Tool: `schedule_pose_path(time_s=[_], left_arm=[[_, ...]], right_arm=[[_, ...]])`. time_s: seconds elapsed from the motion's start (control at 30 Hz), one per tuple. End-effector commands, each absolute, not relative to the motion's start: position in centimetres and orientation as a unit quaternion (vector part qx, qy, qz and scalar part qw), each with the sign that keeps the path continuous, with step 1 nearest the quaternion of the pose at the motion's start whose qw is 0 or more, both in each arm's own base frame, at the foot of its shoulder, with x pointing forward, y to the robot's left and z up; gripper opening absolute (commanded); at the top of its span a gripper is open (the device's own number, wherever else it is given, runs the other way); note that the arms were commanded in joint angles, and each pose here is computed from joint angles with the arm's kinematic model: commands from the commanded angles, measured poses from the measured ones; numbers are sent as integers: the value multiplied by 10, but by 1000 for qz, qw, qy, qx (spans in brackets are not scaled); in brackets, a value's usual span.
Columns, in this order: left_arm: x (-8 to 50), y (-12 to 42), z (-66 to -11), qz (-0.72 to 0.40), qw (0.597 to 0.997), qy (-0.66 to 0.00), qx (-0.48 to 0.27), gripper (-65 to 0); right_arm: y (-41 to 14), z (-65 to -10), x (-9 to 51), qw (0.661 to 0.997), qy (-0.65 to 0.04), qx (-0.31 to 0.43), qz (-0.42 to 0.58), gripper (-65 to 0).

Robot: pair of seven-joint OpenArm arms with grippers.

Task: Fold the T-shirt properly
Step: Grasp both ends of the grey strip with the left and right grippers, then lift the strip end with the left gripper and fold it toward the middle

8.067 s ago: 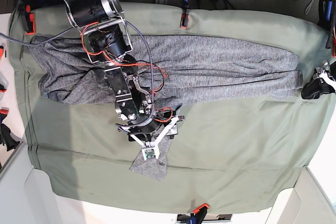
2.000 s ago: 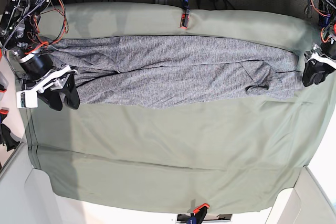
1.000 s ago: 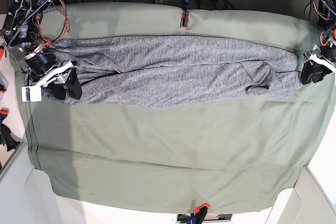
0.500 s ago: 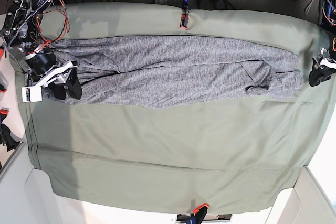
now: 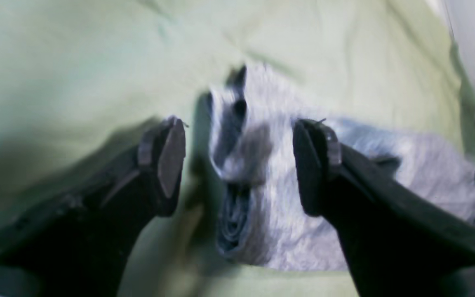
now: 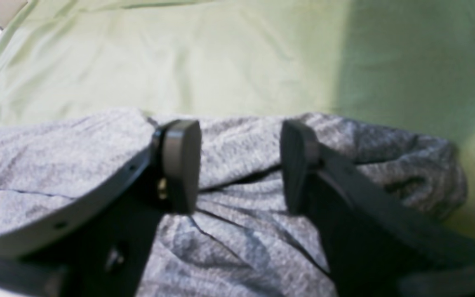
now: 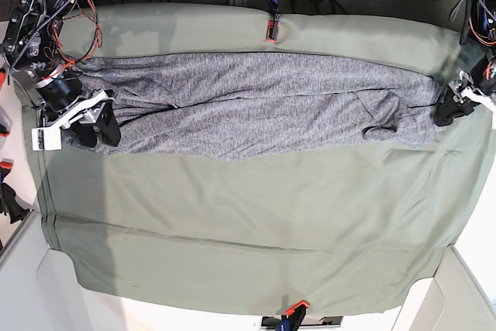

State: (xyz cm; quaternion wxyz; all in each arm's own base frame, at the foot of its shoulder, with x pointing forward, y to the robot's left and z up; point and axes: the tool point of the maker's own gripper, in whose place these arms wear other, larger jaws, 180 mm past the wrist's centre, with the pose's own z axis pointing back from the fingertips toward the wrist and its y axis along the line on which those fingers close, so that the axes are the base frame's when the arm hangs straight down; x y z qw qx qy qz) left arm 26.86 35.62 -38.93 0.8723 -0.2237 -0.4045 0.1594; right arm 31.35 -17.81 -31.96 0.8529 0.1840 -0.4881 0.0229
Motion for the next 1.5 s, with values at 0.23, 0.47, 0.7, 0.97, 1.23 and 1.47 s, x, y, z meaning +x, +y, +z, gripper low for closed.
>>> schedule_pose_path(time_s=[0.23,0.47,0.7,0.97,1.23,1.47], left_arm=[[277,347,-388,143,872,-404,-236,-216],[274,320,-381,160,852,-383,-319,-217],[273,315,-378,162,846,-380,-337,-217],[273,315,-378,162,846,-380,-337,-218],[280,321,-373,171,835,-405,-332,-594],[286,329,-368,178,827,-429,-318,-650]], right_arm=[[-179,-306,319,840,-509,185,28,-340],[-179,-306,320,840,-509,185,28,-340],[-179,-305,320,839,-511,186,28,-340],[-179,-305,320,839,-511,186,27,-340],[-179,-305,320,839,-511,186,27,-340],[-179,-305,320,839,-511,186,27,-340]])
